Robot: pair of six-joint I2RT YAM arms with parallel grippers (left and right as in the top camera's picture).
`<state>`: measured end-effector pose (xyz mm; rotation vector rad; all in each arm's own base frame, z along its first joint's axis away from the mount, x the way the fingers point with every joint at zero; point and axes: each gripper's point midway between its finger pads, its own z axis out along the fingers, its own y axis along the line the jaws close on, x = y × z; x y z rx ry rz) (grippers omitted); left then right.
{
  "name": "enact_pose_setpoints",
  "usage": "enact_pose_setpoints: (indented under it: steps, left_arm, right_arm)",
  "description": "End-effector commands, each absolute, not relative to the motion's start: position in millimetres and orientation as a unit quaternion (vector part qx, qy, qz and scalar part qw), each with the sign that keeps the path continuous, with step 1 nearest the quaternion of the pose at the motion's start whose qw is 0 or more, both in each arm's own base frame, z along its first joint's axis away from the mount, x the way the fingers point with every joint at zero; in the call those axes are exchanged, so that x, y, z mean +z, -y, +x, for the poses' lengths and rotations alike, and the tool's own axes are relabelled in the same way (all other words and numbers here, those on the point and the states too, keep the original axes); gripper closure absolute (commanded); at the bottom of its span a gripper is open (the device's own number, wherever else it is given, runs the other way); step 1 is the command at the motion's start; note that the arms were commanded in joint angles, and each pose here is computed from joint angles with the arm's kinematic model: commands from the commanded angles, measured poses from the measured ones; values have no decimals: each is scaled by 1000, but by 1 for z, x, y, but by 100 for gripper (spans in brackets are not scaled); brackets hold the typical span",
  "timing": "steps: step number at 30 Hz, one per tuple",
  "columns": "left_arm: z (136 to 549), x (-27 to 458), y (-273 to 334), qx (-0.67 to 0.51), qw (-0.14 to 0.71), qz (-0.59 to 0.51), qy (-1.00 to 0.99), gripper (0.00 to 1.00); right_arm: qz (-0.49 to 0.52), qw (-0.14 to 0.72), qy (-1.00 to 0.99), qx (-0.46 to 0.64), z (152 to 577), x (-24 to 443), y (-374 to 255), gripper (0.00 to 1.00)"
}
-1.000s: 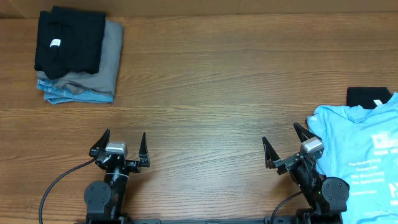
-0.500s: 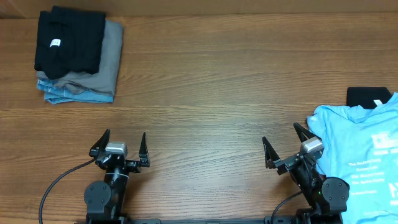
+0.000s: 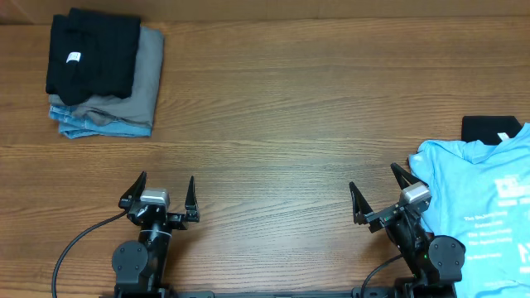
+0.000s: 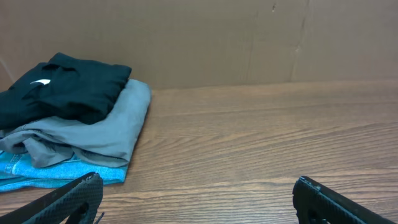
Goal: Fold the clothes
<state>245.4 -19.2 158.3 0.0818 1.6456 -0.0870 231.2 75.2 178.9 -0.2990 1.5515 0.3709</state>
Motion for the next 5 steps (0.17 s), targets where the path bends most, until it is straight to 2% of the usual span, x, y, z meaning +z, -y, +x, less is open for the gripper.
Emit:
enact_pose_setpoints:
  steps: [1,5]
  left_arm:
    - [245,159,19,-40,682,36,-729,0]
    - [245,159,19,-40,682,36,-729,0]
  right_arm:
    - [-136,689,-692,167,231,177,-76,0]
    - [-136,689,-692,167,231,177,-76,0]
